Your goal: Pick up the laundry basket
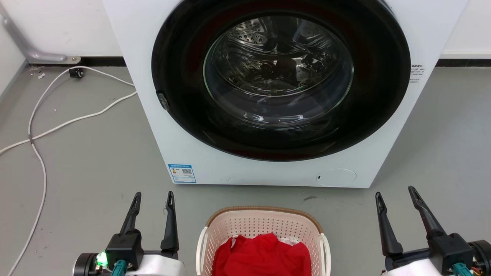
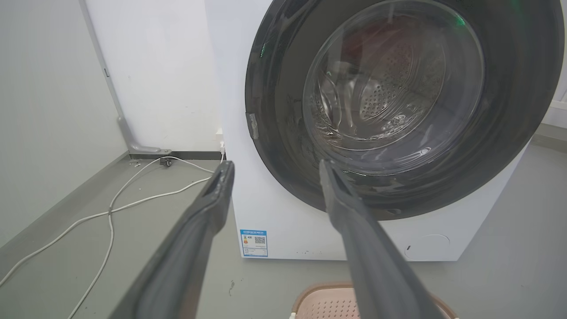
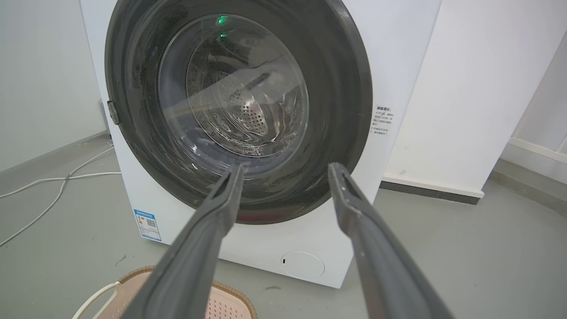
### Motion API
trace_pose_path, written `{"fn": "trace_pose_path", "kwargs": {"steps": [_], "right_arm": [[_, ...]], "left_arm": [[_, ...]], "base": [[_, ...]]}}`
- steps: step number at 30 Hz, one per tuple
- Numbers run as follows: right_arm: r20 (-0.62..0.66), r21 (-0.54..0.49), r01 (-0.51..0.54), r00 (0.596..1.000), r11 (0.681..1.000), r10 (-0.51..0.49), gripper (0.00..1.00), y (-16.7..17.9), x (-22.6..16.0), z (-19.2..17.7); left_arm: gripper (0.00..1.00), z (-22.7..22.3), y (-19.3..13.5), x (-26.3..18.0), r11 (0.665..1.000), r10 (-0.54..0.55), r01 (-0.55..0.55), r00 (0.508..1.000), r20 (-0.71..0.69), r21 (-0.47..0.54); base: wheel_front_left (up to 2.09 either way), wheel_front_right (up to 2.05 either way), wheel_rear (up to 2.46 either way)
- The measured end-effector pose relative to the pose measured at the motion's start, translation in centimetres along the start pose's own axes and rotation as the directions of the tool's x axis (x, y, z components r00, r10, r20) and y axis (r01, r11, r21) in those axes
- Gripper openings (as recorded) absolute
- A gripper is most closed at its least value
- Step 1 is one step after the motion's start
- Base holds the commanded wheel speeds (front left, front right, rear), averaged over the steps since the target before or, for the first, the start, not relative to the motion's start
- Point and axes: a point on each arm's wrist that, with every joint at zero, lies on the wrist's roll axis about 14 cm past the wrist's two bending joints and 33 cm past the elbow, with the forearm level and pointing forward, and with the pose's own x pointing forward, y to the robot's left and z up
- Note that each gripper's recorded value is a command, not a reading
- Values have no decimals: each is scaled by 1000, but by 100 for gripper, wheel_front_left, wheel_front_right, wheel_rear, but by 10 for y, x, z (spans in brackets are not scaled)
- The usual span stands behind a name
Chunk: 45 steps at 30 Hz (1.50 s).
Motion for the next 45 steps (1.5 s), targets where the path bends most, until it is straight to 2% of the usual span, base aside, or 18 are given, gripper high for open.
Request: {"fn": "trace_pose_path", "kwargs": {"steps": [25,31,38,45], "right_arm": [[-12,4,-10,1000,1000,10,100,3,0,-4],[-12,-6,-25,1000,1000,25,100,6,16,-6],[-129,-4,-54,990,999,53,100,10,44,-50],[-313,12,-104,944,994,103,100,22,66,-122]], "left_arm": [[100,-5,2,0,1000,8,-8,1000,-14,5],[100,-12,4,11,1000,0,0,1000,-31,-5],[100,-46,2,43,997,-72,74,990,-125,16],[100,-102,-9,76,987,-150,160,952,-269,16]], "base": [[0,0,0],[0,0,0],[0,0,0],[0,0,0]]}}
